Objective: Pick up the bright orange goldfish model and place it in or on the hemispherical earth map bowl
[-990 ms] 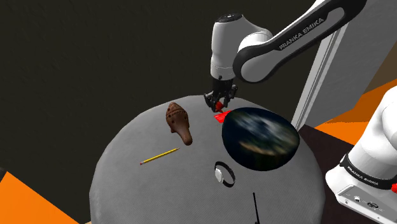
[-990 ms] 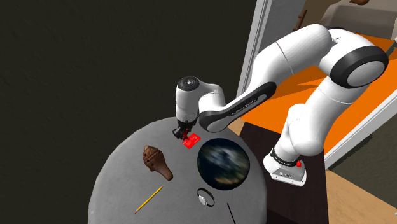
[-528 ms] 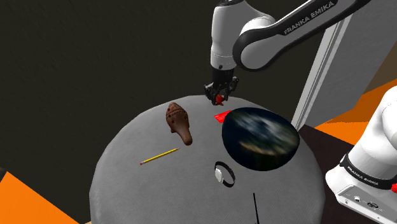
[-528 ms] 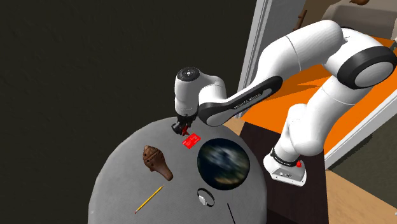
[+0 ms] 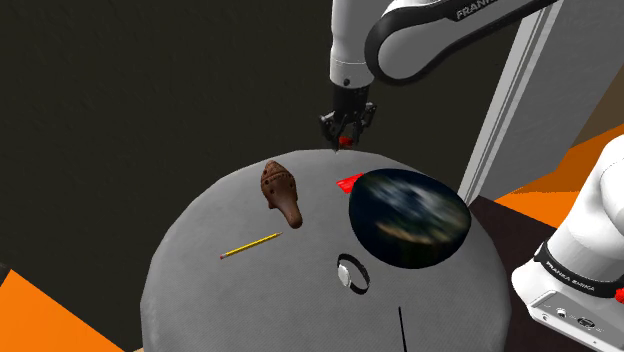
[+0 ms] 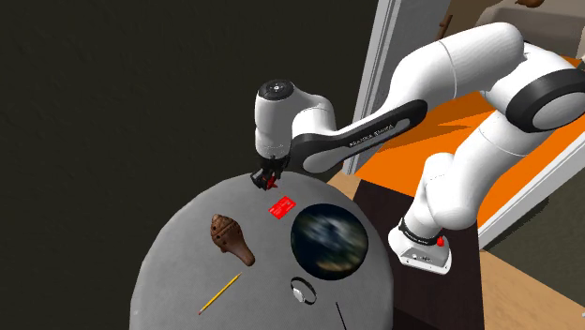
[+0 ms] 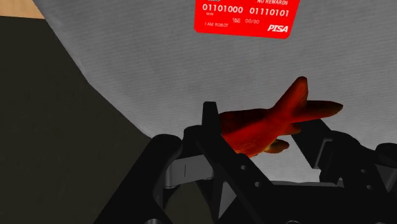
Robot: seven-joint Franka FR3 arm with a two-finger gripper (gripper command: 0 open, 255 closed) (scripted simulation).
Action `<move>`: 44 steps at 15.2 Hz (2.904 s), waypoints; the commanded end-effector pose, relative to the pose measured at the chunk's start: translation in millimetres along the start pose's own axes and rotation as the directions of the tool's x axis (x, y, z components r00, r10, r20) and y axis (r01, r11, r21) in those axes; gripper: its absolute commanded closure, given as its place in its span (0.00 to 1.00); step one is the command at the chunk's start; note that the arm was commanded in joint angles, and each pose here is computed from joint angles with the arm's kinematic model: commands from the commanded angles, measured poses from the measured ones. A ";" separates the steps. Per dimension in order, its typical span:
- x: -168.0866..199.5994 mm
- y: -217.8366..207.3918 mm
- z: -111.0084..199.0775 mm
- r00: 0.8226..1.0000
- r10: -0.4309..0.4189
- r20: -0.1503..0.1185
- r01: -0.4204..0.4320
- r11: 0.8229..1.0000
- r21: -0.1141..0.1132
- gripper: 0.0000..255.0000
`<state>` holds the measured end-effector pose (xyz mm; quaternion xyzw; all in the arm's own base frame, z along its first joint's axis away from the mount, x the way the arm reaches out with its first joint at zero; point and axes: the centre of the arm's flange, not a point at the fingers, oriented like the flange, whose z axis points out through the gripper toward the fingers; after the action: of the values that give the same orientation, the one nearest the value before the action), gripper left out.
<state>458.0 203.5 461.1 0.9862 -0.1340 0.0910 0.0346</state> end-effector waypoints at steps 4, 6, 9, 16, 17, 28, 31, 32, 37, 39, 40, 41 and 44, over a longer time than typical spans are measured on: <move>4.0 1.8 -25.3 1.000 0.000 0.000 0.000 1.000 0.000 1.00; 6.0 2.3 -35.7 1.000 0.000 0.000 0.000 1.000 0.000 1.00; 9.0 3.0 -51.2 1.000 0.000 0.000 0.000 1.000 0.000 1.00; 15.9 4.6 -87.5 1.000 0.000 0.000 0.000 1.000 0.000 1.00; 16.9 4.8 -92.7 1.000 0.000 0.000 0.000 1.000 0.000 1.00; -82.4 -8.3 -130.1 1.000 0.000 0.000 0.000 1.000 0.000 1.00; -120.7 -13.5 -138.9 1.000 0.000 0.000 0.000 1.000 0.000 1.00; -133.4 -15.2 -141.8 1.000 0.000 0.000 0.000 1.000 0.000 1.00; -197.2 -23.8 -156.5 1.000 0.000 0.000 0.000 1.000 0.000 1.00; -221.0 -27.0 -162.0 1.000 0.000 0.000 0.000 1.000 0.000 1.00; -222.0 -27.3 -156.8 1.000 0.000 0.000 0.000 1.000 0.000 1.00; -223.0 -27.5 -151.6 1.000 0.000 0.000 0.000 1.000 0.000 1.00; -226.0 -28.2 -136.1 1.000 0.000 0.000 0.000 1.000 0.000 1.00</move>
<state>229.6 301.7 555.4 0.9862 -0.1339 0.0906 0.0348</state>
